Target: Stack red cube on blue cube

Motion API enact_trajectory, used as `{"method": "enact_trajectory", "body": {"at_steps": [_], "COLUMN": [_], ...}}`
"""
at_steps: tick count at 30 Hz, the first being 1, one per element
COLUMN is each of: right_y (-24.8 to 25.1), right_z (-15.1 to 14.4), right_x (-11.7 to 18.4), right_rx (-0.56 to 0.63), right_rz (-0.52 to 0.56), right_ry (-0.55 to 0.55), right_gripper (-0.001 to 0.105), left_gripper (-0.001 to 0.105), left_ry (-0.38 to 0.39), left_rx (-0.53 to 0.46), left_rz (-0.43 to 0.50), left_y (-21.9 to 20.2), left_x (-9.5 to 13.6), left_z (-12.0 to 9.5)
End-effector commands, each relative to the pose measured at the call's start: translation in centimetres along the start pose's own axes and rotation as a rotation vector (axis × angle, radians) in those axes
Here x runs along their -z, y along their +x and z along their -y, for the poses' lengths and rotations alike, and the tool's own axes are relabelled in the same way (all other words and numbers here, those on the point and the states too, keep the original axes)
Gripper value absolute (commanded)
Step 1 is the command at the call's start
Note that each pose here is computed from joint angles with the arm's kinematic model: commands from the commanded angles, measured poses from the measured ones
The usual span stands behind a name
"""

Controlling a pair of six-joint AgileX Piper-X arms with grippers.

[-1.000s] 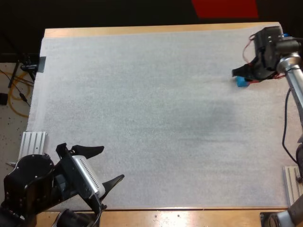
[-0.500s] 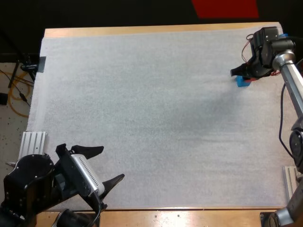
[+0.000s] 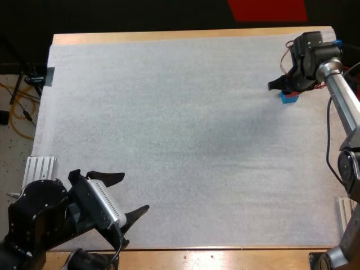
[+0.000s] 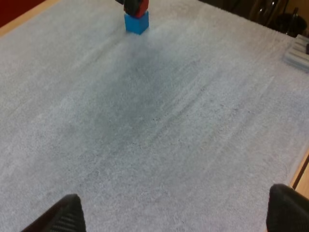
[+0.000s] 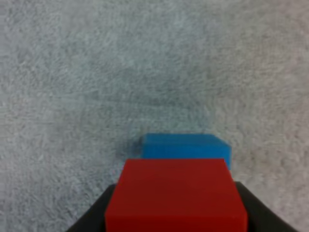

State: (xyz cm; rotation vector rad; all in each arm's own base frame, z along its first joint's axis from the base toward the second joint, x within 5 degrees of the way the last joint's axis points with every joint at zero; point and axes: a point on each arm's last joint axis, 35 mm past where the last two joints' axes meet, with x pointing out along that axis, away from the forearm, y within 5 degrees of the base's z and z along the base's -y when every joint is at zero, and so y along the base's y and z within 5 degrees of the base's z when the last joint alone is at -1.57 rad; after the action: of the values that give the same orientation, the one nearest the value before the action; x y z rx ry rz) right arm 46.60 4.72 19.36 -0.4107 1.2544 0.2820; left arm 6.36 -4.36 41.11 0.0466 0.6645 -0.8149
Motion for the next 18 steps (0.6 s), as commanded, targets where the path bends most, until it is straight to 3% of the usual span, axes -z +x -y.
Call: {"method": "enact_trajectory", "body": {"at_steps": [1,18], "right_y": [-0.12,0.40], "right_z": [0.09,0.25], "right_x": [-0.23,-0.41], "right_rx": [0.003,0.038], "right_rz": [0.009,0.014], "right_ry": [0.008,0.034], "right_gripper": [0.031,0.031], "left_gripper": [0.074,0.074], "left_ry": [-0.009,-0.009], "left_rx": [0.005,0.005], "left_rz": [0.011,0.011], "left_y": [0.00,0.00], "left_x": [-0.25,-0.25], "left_z": [0.02,0.02]}}
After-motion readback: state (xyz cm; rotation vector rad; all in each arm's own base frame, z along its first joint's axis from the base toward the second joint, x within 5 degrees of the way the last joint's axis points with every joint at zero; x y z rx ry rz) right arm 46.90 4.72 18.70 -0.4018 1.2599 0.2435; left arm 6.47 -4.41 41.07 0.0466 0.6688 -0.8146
